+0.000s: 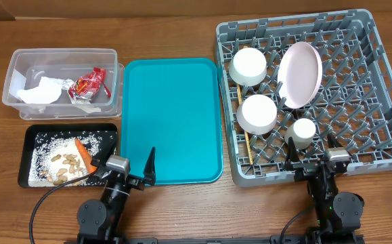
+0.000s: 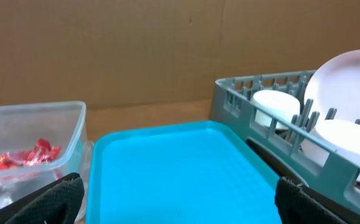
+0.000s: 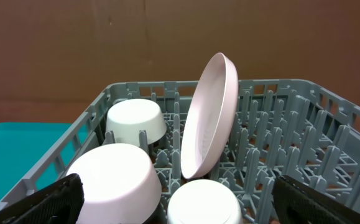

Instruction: Sort waste into correct bins and load items into the dishwasher

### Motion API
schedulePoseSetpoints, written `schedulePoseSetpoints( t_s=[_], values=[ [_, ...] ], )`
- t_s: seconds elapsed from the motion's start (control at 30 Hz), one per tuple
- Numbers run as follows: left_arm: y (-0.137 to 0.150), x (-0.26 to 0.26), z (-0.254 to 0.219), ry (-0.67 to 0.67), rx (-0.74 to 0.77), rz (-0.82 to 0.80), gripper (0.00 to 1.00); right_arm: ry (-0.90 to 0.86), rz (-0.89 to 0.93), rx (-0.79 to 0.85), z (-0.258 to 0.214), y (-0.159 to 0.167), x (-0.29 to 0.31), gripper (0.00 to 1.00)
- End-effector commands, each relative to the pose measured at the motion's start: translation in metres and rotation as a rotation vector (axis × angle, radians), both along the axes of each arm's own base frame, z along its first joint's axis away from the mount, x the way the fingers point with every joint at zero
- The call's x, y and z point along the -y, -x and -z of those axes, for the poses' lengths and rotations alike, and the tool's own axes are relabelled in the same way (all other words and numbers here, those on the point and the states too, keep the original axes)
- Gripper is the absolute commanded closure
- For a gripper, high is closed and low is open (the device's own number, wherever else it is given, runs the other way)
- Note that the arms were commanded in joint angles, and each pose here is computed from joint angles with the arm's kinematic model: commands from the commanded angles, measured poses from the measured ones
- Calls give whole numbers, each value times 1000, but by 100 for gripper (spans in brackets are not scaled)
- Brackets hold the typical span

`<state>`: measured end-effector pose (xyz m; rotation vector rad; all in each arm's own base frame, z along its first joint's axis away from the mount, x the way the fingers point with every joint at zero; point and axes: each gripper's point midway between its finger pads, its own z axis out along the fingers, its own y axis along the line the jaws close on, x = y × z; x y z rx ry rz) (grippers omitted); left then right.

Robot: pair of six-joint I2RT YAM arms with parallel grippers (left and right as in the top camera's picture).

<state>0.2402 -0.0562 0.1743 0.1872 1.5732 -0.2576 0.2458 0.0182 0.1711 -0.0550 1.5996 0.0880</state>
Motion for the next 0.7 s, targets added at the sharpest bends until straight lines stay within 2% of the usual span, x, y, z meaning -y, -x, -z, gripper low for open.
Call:
schedulePoseSetpoints(
  t_s=[0.0, 0.67],
  values=[
    [-1, -8, 13, -14, -45, -42, 0, 3, 0, 9, 1, 0, 0, 0],
    [-2, -13, 16, -23, -54, -68, 0, 3, 0, 9, 1, 0, 0, 0]
  ],
)
